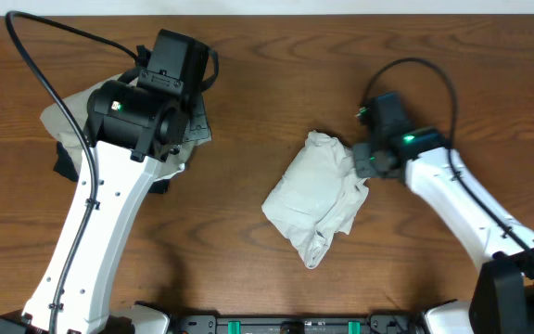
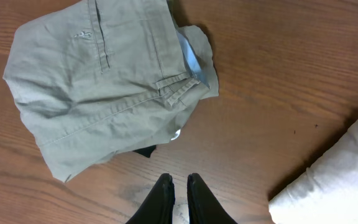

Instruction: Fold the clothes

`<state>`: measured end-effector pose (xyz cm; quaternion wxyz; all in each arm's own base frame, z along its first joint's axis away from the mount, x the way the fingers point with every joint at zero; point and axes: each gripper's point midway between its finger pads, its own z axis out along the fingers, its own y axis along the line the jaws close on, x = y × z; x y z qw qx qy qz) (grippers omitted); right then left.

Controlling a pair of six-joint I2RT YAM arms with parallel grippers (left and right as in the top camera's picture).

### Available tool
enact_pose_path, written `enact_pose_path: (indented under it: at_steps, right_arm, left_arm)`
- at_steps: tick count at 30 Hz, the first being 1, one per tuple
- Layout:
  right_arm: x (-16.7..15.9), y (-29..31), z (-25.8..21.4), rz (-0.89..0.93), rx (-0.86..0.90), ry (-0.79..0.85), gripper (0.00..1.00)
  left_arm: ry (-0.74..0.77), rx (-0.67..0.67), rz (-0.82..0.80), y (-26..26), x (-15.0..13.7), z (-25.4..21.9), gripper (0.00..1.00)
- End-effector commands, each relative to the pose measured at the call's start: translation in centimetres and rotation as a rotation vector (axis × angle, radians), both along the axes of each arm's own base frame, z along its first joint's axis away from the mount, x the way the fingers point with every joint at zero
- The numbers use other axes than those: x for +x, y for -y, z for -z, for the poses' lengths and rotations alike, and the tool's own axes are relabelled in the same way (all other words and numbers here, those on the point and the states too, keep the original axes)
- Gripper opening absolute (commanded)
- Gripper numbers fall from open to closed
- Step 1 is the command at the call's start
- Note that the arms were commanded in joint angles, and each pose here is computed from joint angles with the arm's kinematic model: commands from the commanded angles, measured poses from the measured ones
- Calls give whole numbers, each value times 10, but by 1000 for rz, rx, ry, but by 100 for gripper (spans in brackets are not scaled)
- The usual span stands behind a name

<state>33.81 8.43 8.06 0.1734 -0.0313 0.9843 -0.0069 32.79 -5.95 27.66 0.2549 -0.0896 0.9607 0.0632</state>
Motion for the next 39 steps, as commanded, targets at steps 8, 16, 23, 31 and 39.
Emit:
enact_pose_path:
  at_steps: [8,16,23,31,39]
  right_arm:
    - [11,67,-4,220,223,-20,29]
    - [-16,-38,-46,-318,676,-16,42]
    - [-47,-52,25,-320,355,-202,41]
    - [-92,16,61,-18,62,-453,27]
    - [-69,-15,1,-106,360,-238,34]
  left_arm:
    - [9,19,-6,-4,0,-3,38]
    - [-32,-80,100,20,-3,3,53]
    - [-99,-218,255,57,-4,26,57]
    - [-201,-258,289,68,-10,53,57]
    - [-249,-341,502,116,-11,67,61]
